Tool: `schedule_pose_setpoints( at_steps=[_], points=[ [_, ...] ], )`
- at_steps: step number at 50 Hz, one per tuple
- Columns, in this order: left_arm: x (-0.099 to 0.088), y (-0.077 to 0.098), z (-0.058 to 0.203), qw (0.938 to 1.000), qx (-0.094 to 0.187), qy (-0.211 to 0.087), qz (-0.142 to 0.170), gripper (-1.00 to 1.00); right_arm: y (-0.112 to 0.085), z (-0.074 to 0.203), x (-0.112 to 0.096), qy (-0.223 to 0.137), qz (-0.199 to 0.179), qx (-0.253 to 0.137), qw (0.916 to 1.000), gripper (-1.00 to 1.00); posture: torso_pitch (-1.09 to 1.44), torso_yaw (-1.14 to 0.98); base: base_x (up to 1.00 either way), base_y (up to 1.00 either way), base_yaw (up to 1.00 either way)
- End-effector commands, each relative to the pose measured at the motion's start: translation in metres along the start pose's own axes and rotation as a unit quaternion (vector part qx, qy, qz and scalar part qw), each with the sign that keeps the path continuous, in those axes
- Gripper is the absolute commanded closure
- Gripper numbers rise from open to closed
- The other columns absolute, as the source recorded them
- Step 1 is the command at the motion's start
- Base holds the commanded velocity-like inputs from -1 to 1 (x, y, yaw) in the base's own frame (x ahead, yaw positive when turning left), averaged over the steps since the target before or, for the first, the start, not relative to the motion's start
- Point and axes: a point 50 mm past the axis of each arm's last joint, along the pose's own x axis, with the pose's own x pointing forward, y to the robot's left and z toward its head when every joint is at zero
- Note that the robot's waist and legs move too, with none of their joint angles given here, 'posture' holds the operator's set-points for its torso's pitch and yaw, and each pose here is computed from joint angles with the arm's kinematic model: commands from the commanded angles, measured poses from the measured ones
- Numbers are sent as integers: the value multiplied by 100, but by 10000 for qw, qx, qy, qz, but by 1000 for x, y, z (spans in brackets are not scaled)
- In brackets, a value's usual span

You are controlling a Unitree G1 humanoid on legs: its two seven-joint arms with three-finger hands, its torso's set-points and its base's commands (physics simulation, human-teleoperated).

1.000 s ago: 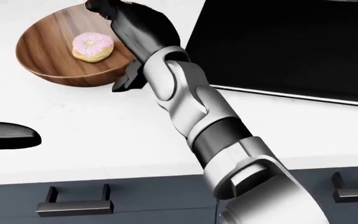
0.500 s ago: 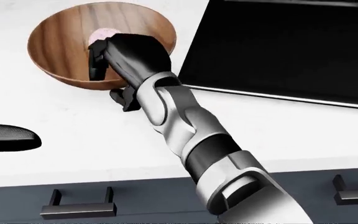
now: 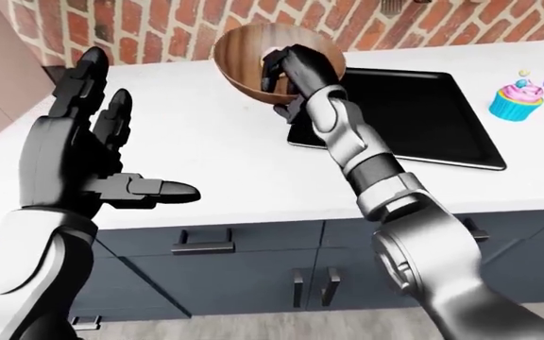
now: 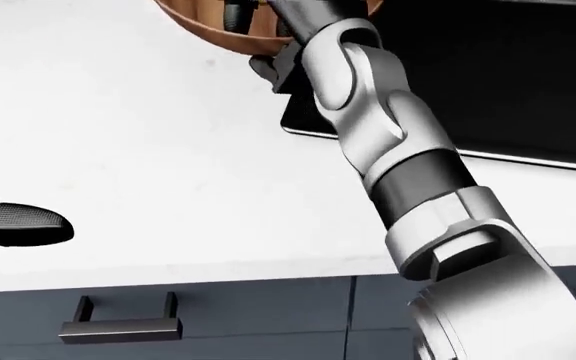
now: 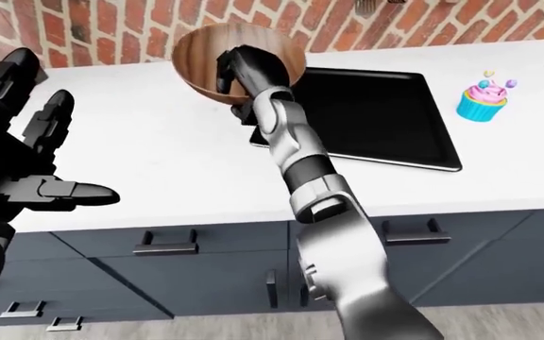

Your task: Pick up the bowl with donut and place it on the tray. Pick up the cupcake and place it on the tray.

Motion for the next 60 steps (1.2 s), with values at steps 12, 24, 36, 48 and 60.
schedule_pose_setpoints(
  at_steps=[12, 24, 36, 48, 60],
  points=[
    [-2, -1, 9, 9994, 85, -341, 22, -100, -51, -31, -2, 496, -738, 13, 9960, 100, 0, 0, 0, 0, 0],
    [-2, -2, 10, 9994, 93, -343, -2, -100, -59, -61, -16, 1094, -652, 16, 9919, 100, 0, 0, 0, 0, 0],
    [0, -5, 11, 9993, 106, -346, -42, -100, -41, -92, -26, 1602, -445, -76, 9861, 100, 0, 0, 0, 0, 0],
    [-2, -5, 11, 9993, 108, -346, -37, -100, -34, -102, -31, 1836, -329, -136, 9824, 100, 0, 0, 0, 0, 0],
    [-1, -6, 11, 9993, 106, -351, -45, -100, -47, -99, -29, 1924, -424, -354, 9798, 40, 0, 0, 0, 0, 0]
  ],
)
